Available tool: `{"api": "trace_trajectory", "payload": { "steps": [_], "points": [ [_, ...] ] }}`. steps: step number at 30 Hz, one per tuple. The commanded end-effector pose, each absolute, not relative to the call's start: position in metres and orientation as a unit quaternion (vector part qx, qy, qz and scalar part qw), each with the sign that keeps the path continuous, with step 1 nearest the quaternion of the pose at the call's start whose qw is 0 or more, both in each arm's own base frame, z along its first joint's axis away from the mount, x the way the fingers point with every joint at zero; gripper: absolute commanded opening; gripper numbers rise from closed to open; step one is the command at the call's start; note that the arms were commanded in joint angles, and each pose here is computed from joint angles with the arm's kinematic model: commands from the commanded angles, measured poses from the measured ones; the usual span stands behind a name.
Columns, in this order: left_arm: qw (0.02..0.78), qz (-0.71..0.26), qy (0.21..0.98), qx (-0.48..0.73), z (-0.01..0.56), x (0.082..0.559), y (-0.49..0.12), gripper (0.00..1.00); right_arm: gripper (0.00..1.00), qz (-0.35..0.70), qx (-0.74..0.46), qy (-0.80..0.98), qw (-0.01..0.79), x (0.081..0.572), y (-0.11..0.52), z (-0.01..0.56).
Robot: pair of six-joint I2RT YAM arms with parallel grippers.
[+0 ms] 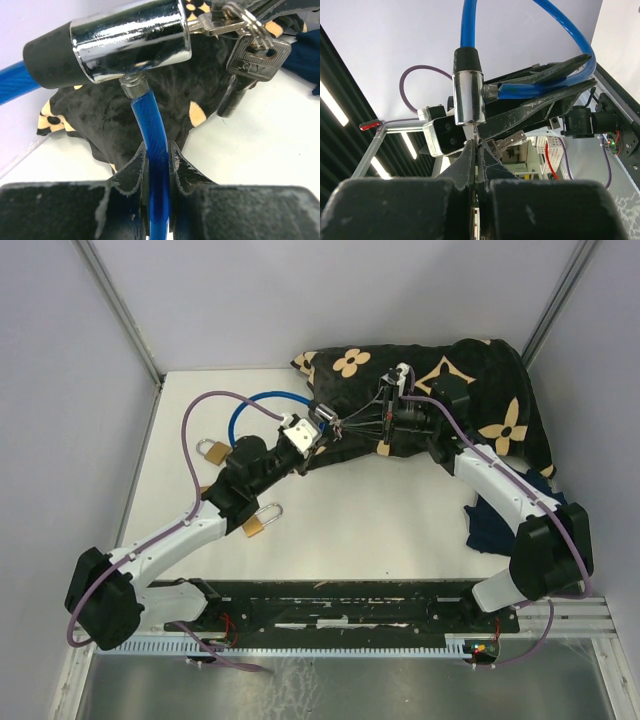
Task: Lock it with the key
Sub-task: Lock the lock.
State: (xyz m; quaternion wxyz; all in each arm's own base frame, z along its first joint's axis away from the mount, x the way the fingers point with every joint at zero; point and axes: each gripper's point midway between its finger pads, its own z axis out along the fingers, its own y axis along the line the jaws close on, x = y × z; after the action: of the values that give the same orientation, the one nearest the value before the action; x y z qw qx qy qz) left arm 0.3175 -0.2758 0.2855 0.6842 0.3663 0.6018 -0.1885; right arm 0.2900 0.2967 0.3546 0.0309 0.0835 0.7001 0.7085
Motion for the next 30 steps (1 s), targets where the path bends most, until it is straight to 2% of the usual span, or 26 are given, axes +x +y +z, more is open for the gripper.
{"api": "trace_trajectory", "payload": {
  "steps": [1, 8, 19, 30],
  "points": [
    [0.751, -0.231, 0.473, 0.399, 0.381, 0.292, -0.294, 0.03, 0.02, 0.698, 0.095, 0.709, 0.036, 0.302, 0.295, 0.342],
    [0.731, -0.243, 0.495, 0.402, 0.375, 0.3, -0.286, 0.03, 0.01, 0.657, 0.051, 0.748, 0.078, 0.305, 0.286, 0.338],
    [0.715, -0.279, 0.493, 0.409, 0.379, 0.297, -0.296, 0.03, 0.02, 0.605, 0.002, 0.79, 0.1, 0.303, 0.279, 0.325],
    [0.691, -0.321, 0.499, 0.413, 0.375, 0.294, -0.307, 0.03, 0.02, 0.498, -0.126, 0.839, 0.18, 0.303, 0.261, 0.323]
  ]
}}
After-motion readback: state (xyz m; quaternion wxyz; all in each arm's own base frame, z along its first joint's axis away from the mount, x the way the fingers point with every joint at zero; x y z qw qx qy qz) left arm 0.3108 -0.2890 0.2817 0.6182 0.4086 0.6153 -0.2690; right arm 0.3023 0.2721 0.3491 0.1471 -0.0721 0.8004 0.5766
